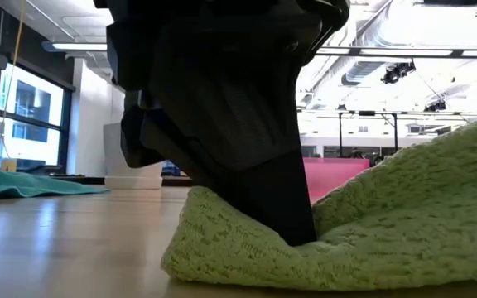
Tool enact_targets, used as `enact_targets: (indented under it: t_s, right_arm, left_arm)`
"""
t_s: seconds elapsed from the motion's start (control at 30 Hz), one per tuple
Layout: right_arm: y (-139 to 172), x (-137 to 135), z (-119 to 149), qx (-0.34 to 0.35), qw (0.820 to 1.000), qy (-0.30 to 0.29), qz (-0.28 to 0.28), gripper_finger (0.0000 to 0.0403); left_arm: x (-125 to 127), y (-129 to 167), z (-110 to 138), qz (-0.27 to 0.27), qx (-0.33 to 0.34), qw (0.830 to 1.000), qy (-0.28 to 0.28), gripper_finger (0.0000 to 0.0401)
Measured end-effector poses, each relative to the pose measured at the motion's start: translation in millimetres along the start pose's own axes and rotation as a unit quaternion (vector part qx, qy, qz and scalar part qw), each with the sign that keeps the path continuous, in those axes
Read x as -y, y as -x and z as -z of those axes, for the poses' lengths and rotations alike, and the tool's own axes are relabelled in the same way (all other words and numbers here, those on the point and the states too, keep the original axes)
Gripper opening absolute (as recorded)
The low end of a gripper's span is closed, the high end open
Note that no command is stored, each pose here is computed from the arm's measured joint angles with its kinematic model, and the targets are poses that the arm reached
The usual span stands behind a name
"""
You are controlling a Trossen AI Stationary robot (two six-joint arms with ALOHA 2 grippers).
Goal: Roll microfiber towels into tight, uniform cylinder then place into a basket
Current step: Roll the light green microfiber cloth
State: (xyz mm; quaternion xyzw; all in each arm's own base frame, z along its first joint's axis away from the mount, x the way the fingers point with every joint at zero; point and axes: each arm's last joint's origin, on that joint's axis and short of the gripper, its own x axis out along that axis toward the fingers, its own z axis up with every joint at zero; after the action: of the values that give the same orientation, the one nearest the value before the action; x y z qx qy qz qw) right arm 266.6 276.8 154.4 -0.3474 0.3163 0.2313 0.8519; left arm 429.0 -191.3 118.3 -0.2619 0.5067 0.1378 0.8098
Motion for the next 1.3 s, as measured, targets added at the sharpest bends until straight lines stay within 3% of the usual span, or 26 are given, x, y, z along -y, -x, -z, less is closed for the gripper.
enact_targets:
  t_s: [0.4, 0.83, 0.93, 1.13, 1.3]
  right_arm:
    - [-16.4, 28.5, 37.5, -0.143, 0.983, -0.114, -0.007, 0.0126]
    - [21.0, 16.3, 10.2, -0.068, 0.984, -0.165, -0.021, 0.0126]
    - [21.7, 7.7, 7.1, -0.057, 0.986, -0.157, -0.028, 0.0126]
    - [10.2, -2.3, 11.1, -0.067, 0.993, -0.091, 0.029, 0.0126]
    - [-8.2, -4.9, 19.0, -0.081, 0.992, -0.095, 0.004, 0.0142]
  left_arm:
    - [1.4, 0.2, 0.9, 0.001, 0.005, 1.0, -0.001, 0.0]
    - [1.5, 0.3, 0.8, 0.001, 0.005, 1.0, -0.001, 0.0]
    - [1.5, 0.2, 0.8, 0.001, 0.005, 1.0, -0.001, 0.0]
    - [2.1, 0.2, 0.7, 0.004, 0.007, 1.0, -0.001, 0.0]
    - [2.3, 0.2, 0.5, 0.005, 0.008, 1.0, -0.001, 0.0]
